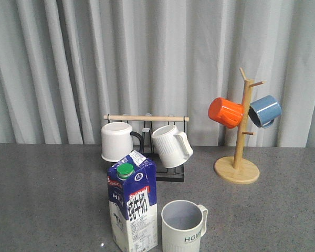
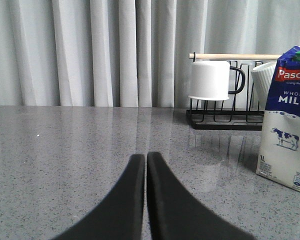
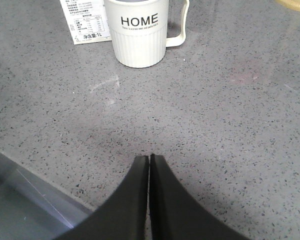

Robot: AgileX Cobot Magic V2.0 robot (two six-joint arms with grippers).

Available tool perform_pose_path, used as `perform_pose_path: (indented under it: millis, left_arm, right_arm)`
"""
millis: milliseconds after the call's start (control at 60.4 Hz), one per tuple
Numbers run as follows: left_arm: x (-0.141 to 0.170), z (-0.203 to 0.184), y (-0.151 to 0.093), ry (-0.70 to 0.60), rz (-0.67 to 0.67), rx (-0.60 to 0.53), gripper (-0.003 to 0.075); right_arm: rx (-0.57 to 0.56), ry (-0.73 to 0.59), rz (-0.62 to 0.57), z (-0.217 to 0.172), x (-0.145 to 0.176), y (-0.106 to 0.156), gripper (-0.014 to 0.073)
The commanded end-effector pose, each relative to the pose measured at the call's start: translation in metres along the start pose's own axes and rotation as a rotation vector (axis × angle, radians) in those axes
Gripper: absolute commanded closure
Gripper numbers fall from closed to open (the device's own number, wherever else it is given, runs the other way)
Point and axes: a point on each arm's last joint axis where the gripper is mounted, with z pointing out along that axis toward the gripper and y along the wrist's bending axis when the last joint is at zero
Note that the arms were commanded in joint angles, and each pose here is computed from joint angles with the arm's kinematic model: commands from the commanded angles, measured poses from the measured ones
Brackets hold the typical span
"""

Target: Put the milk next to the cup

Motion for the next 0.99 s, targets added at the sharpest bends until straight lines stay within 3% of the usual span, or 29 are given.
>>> perform_pose_path:
  millis: [0, 248, 579, 761, 976]
  left_arm:
    - [0.000, 0.000, 0.000, -0.054, -0.012, -0.001, 0.0728]
    - [0.000, 0.000, 0.000, -0.054, -0.012, -0.001, 0.0728]
    - [0.000, 0.000, 0.000, -0.054, -0.012, -0.001, 0.0728]
    - [0.000, 0.000, 0.000, -0.054, -0.012, -0.001, 0.0728]
    - [0.000, 0.000, 0.000, -0.054, -0.012, -0.001, 0.0728]
  right_arm:
    - [0.011, -0.084, 0.002, -0.003, -0.013, -0.001, 0.0600]
    - [0.085, -0.104, -0.086, -0.003, -0.001, -0.007, 0.0600]
    - [0.348, -0.531, 0.050, -0.014, 0.048, -0.024, 0.0600]
    - [0.409, -0.619, 0.154, -0.014, 0.070, -0.027, 0.0600]
    - [0.408, -0.667, 0.150, -0.013, 0.074, -0.027, 0.0600]
